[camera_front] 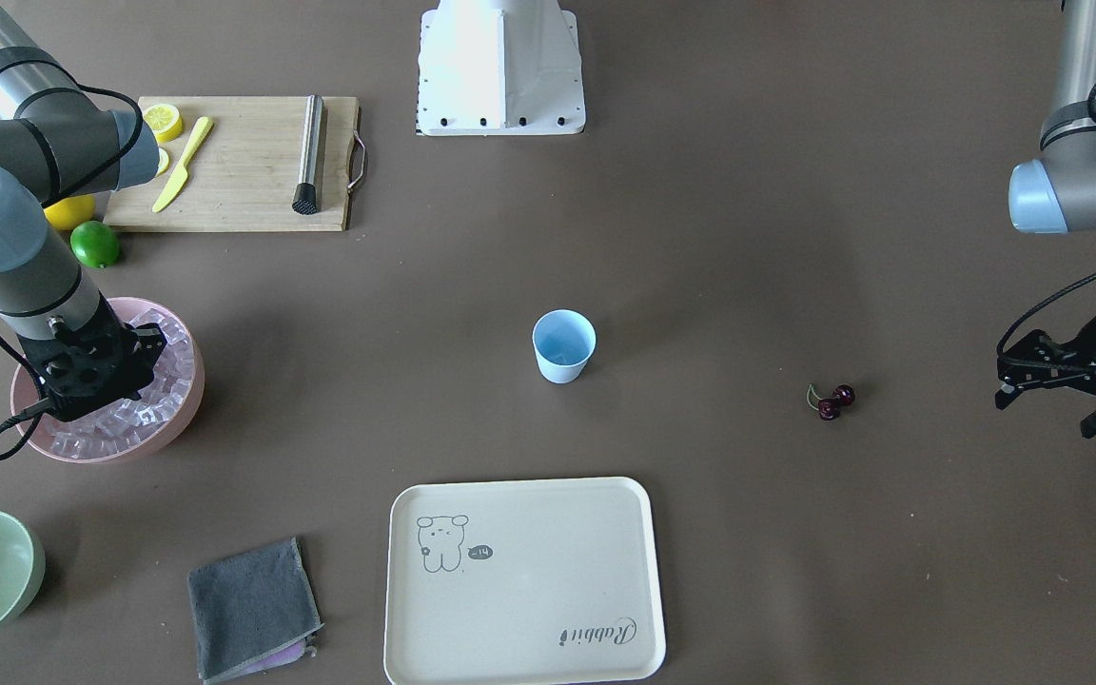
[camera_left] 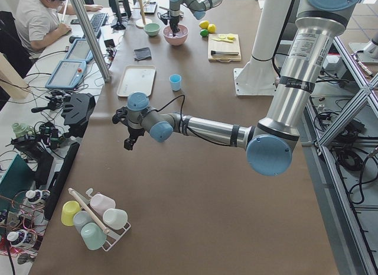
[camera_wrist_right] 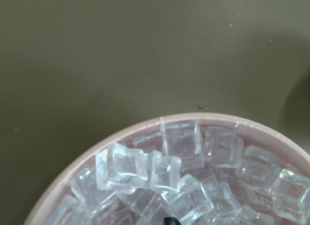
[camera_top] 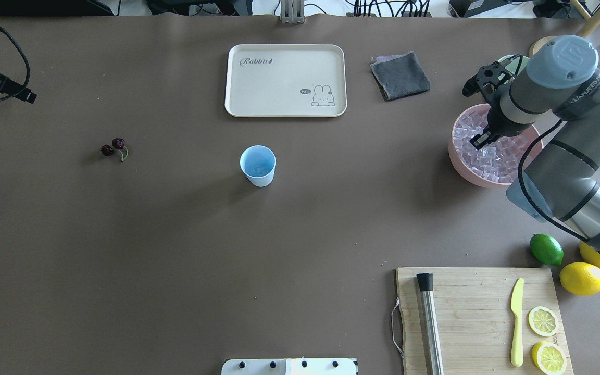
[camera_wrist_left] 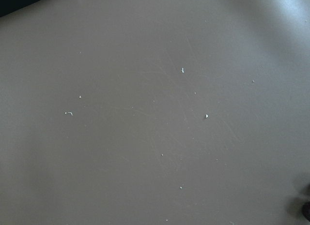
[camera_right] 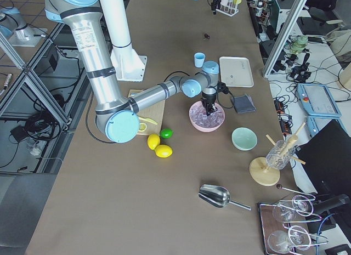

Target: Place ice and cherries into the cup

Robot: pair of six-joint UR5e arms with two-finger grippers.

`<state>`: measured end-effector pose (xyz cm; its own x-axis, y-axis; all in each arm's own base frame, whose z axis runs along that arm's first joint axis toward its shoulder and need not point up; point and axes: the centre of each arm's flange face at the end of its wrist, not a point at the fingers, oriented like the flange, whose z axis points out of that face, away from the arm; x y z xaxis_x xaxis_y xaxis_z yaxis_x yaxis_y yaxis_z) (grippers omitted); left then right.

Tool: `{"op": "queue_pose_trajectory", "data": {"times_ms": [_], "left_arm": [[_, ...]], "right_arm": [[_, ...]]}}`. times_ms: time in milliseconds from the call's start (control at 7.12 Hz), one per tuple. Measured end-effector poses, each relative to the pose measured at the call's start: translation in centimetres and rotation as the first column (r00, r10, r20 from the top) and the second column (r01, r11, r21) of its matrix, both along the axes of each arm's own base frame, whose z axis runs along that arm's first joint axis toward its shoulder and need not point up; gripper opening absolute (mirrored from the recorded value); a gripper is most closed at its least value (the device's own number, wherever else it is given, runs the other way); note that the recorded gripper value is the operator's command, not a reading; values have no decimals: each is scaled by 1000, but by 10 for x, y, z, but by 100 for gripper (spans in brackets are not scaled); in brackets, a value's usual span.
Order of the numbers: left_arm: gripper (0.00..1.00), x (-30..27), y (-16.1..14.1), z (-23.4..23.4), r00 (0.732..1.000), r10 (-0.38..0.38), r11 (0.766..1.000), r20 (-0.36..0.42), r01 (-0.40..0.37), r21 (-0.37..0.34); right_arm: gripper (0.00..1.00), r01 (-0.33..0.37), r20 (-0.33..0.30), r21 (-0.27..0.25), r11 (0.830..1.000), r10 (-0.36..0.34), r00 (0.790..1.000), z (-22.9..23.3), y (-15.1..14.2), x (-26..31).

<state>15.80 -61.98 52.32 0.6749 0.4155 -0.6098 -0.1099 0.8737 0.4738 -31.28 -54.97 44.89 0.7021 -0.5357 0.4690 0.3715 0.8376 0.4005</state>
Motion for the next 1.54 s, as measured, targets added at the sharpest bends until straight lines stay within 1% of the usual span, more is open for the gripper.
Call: {"op": "queue_pose_trajectory", "data": {"times_ms": [140,281,421,983,1545], "left_arm": [[98,2,0,0,1000,2,1000,0,-2,0],[98,3,0,-1,1000,5,1000,0,-5,1],[98,4,0,-1,1000,5,1000,1,-5,3],[98,6,0,5,1000,5,1000,3,-5,7],[98,13,2,9,1000,-12,1000,-12,12,5]], "right_arm": [[0,-1,0,0,1000,1,1000,0,0,1],[82,-2,-1,0,1000,2,1000,0,-1,1],[98,-1,-3,-1,1000,1,1000,2,-1,1],[99,7,1,1,1000,-7,1000,-1,-1,1],[99,24,-3,-4,1000,-24,1000,2,6,-8]]}}
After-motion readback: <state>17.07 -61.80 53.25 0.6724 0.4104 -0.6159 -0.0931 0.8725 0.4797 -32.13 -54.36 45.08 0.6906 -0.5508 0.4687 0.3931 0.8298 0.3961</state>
